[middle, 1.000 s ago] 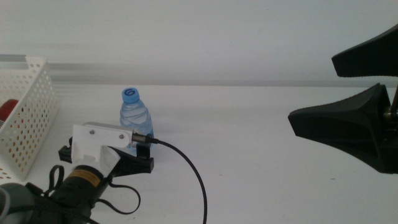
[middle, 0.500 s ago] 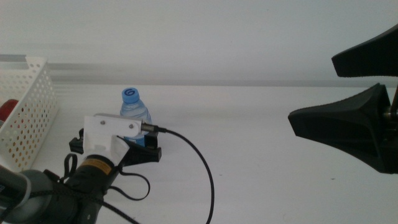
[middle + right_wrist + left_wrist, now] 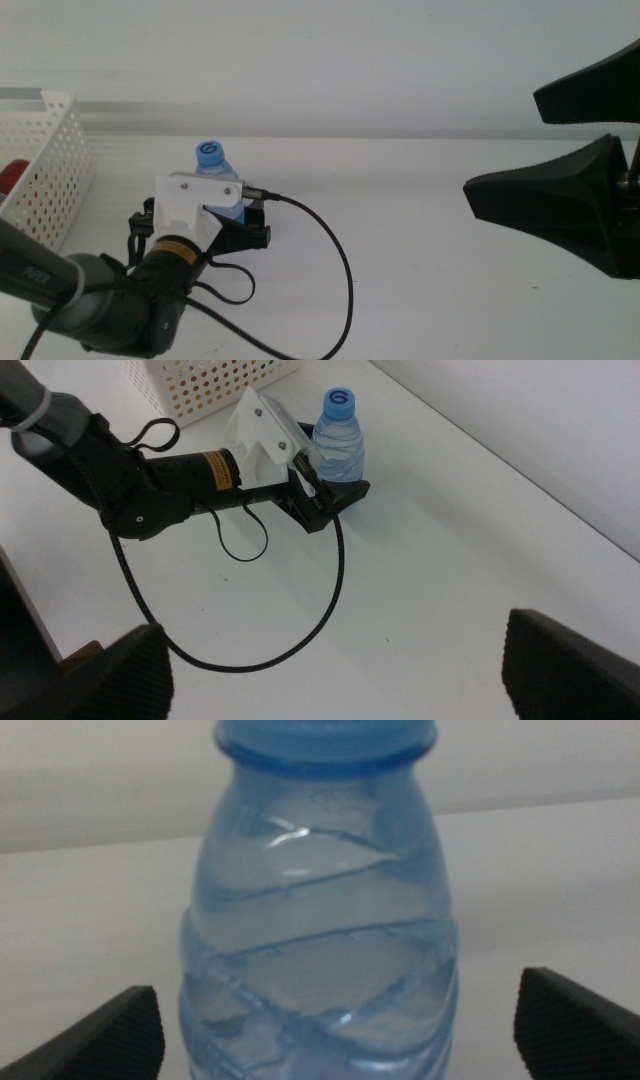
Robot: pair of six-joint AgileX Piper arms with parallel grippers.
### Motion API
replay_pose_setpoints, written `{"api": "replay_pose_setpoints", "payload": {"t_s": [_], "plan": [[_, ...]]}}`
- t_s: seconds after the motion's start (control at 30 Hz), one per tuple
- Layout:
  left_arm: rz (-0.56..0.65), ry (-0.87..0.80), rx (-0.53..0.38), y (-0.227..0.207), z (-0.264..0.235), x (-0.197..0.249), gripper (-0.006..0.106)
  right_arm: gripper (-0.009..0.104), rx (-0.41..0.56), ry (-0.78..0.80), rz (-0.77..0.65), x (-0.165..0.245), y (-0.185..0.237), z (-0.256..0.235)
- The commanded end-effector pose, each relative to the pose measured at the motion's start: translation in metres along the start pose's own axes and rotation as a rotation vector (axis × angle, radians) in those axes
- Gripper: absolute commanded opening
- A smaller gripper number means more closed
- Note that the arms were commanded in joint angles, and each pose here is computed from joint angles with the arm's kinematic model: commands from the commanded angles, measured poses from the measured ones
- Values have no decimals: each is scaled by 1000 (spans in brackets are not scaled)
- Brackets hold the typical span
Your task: Use arms to grab the bottles and put them into the dustbin to the left of the table.
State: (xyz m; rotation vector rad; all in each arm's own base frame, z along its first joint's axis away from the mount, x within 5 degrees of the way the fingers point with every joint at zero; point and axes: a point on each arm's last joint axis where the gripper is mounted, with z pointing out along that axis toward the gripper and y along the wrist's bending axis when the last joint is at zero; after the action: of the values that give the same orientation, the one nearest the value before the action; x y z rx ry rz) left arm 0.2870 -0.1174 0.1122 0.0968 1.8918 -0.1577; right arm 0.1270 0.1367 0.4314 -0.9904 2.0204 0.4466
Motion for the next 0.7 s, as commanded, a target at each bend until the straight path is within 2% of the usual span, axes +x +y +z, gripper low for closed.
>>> {"api": "replay_pose_setpoints", "payload": {"t_s": [0.0,0.53,0.63,0.67], "plan": [[-6,-1,-9,0,6,1,94,88,4,-12,-8,-2,0,-3],[9,-30,-11,-4,21,2,93,88,4,-12,-8,-2,0,-3],[2,-40,-17,-1,22,1,88,88,4,-12,-8,-2,0,-3],[0,-41,-13,-1,22,1,83,88,4,-12,-8,-2,0,-3]]}}
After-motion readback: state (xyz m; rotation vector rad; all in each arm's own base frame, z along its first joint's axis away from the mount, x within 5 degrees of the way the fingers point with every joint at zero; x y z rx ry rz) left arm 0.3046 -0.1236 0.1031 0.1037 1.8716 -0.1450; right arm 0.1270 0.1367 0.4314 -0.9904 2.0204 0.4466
